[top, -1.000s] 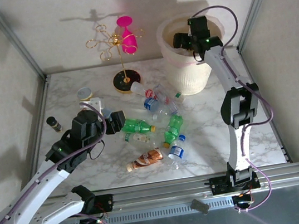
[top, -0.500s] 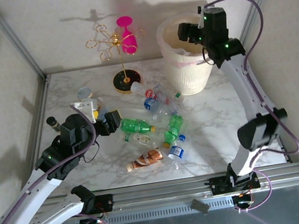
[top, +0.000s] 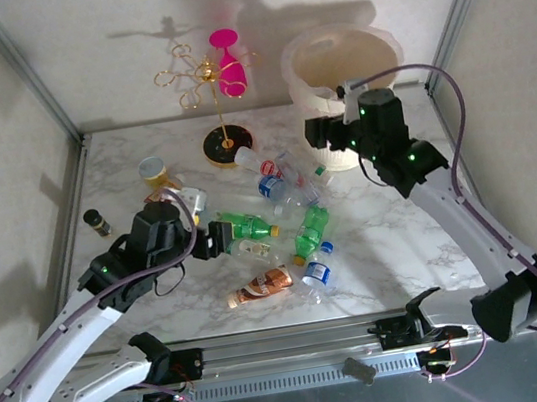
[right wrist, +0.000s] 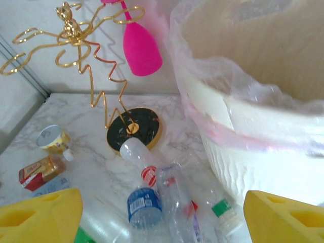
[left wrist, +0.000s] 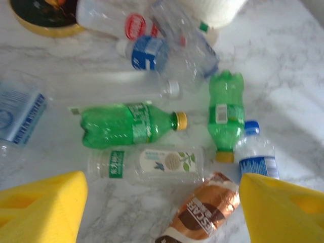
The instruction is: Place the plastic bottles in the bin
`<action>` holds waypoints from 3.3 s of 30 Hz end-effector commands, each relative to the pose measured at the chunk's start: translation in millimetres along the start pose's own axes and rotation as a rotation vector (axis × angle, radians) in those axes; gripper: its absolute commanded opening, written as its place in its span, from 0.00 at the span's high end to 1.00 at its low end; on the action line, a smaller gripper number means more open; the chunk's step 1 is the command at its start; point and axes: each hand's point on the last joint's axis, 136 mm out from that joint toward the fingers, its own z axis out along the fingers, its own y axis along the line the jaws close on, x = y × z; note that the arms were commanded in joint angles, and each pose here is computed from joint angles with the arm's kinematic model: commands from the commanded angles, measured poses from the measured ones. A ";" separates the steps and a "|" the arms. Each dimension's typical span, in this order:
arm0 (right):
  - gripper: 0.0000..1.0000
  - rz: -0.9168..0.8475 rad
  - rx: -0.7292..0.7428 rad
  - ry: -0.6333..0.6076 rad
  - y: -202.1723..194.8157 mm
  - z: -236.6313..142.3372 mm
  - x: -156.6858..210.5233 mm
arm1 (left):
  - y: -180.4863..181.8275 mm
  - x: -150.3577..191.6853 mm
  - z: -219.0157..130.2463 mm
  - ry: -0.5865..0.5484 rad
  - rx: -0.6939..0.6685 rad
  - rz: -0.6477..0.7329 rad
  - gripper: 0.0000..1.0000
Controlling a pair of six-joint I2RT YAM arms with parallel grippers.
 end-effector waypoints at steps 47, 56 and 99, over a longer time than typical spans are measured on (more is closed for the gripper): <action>0.15 0.020 -0.062 -0.156 6.2 -51.6 -7.2 | -44.6 153.3 127.1 0.515 -0.221 0.570 0.41; 0.15 0.046 -0.097 -0.192 13.5 -71.5 -20.0 | -67.2 99.7 93.6 0.359 -0.150 0.490 0.43; 0.02 -0.087 -1.019 0.089 234.1 -110.9 51.6 | -113.2 -60.2 -48.9 -0.345 0.278 0.135 0.45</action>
